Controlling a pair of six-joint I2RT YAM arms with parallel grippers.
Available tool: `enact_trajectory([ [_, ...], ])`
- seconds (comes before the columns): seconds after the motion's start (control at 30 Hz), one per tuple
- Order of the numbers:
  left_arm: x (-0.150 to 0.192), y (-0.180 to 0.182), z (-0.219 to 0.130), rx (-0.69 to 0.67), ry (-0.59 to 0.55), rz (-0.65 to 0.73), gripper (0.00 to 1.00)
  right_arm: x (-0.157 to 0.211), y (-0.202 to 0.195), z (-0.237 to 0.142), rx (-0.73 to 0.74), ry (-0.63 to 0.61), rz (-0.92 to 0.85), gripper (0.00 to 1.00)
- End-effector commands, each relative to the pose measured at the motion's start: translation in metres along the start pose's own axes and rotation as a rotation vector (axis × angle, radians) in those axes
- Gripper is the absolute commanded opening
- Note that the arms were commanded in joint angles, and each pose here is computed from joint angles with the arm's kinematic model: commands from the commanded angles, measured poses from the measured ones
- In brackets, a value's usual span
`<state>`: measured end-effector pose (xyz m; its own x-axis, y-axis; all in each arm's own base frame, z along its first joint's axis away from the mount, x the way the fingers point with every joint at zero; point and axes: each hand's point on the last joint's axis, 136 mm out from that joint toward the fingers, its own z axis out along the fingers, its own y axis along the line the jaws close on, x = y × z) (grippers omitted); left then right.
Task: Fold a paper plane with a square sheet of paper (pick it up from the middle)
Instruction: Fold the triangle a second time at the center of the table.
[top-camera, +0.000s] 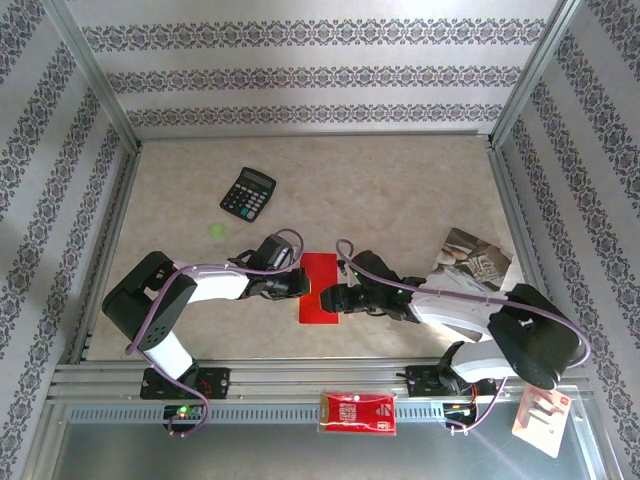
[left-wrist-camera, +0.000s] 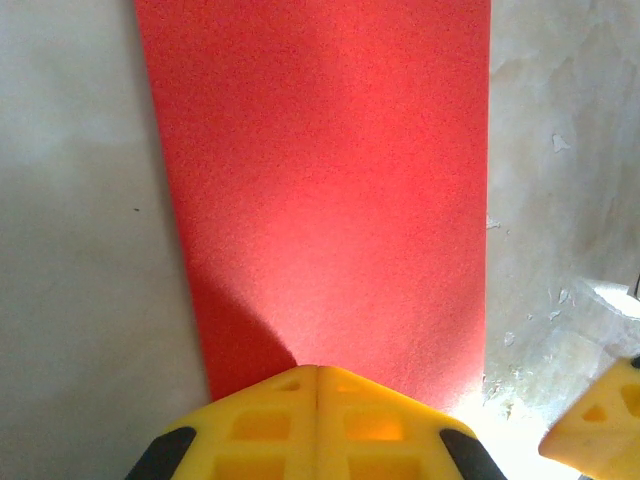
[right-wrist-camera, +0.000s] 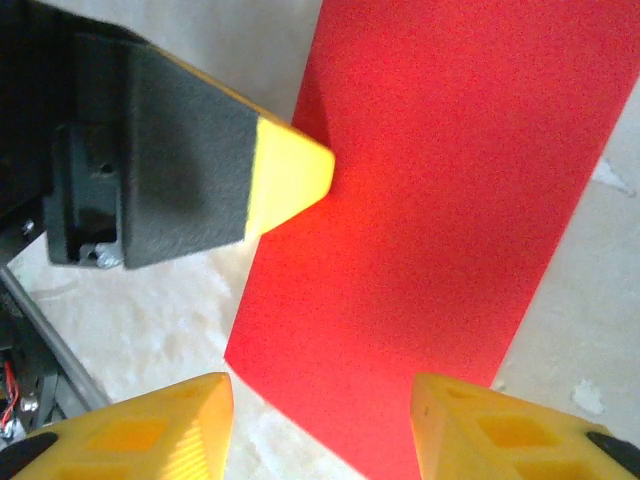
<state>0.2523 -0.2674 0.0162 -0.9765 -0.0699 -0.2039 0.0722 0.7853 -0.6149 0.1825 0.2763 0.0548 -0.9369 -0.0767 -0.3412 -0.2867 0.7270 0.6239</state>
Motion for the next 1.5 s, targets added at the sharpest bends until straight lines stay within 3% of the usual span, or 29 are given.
enact_trajectory([
  [0.0, 0.032, 0.040, 0.002, -0.128, 0.098, -0.048, 0.00, 0.022, -0.008, -0.002, 0.025, 0.053, 0.025, 0.50],
  [0.47, 0.034, 0.041, 0.002, -0.128, 0.101, -0.042, 0.00, 0.014, -0.002, 0.020, 0.031, 0.071, 0.008, 0.50],
  [1.47, 0.036, 0.041, 0.001, -0.129, 0.107, -0.045, 0.00, -0.037, -0.003, 0.023, -0.007, -0.003, -0.015, 0.51],
])
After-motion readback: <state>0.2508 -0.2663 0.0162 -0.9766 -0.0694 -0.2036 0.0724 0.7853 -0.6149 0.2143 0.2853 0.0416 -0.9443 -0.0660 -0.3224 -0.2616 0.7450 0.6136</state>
